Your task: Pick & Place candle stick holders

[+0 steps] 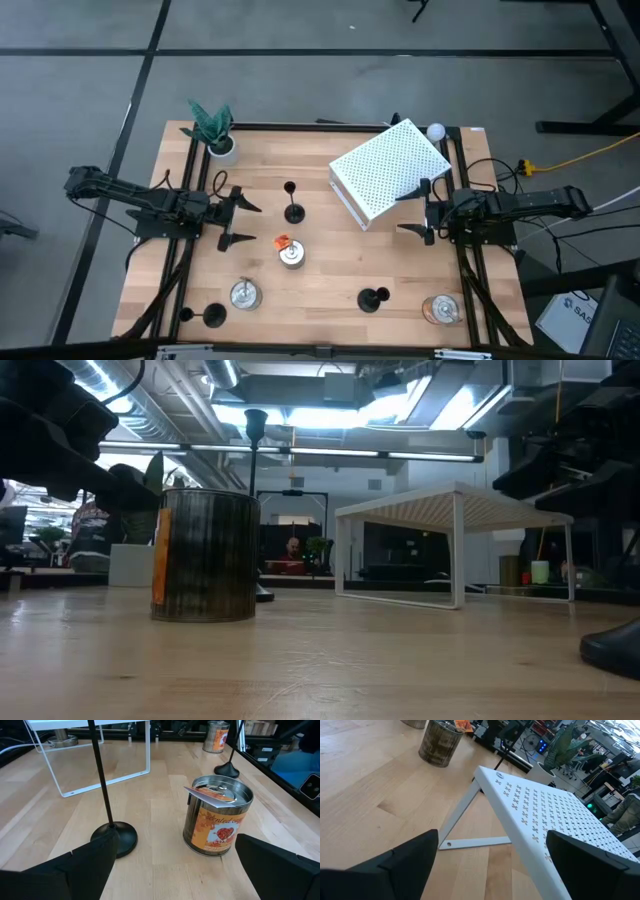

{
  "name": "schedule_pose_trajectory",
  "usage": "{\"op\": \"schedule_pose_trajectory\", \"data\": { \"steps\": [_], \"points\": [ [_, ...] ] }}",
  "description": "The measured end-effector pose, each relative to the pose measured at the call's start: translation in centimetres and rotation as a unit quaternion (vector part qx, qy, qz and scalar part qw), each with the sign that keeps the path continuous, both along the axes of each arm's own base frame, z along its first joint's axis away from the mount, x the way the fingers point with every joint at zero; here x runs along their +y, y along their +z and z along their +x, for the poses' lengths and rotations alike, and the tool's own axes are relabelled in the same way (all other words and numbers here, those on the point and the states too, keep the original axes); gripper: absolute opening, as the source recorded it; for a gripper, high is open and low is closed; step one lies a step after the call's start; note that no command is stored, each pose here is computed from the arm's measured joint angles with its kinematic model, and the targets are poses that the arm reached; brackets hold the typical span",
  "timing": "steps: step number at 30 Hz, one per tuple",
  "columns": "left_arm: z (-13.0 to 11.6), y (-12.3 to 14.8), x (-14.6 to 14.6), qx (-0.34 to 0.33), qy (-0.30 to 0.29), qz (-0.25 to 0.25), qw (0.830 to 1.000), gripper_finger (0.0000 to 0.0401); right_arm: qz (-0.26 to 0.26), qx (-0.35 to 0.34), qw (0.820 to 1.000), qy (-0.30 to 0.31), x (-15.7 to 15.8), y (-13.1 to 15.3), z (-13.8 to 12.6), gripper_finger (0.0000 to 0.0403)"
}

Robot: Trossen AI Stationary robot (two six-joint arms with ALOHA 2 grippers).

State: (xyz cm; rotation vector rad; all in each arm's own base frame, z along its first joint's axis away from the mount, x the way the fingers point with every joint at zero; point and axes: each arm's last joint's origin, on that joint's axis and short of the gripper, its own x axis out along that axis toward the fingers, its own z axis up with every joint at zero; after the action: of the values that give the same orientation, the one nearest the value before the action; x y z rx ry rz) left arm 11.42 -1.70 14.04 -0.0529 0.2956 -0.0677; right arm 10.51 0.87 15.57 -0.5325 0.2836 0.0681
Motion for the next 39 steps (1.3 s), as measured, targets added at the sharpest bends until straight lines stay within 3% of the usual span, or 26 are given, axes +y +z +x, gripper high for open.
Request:
{"op": "schedule_pose_trajectory", "data": {
  "steps": [22, 26, 31, 39],
  "points": [
    [0.0, 0.0, 0.0, 0.0, 0.0, 0.0, 1.0, 0.04, 0.005, -0.002, 1.0, 0.003, 0.0, 0.0, 0.0, 0.0375],
    [0.0, 0.0, 0.0, 0.0, 0.0, 0.0, 1.0, 0.04, 0.081, -0.032, 0.996, -0.012, 0.1, 0.6, 0.2, 0.0375],
    [0.0, 0.0, 0.0, 0.0, 0.0, 0.0, 1.0, 0.04, 0.223, -0.05, 0.973, -0.044, 0.1, 1.0, 0.2, 0.0375],
    [0.0, 0.0, 0.0, 0.0, 0.0, 0.0, 1.0, 0.04, 0.229, -0.052, 0.972, -0.029, 0.2, 1.1, 0.3, 0.0375]
  ]
}}
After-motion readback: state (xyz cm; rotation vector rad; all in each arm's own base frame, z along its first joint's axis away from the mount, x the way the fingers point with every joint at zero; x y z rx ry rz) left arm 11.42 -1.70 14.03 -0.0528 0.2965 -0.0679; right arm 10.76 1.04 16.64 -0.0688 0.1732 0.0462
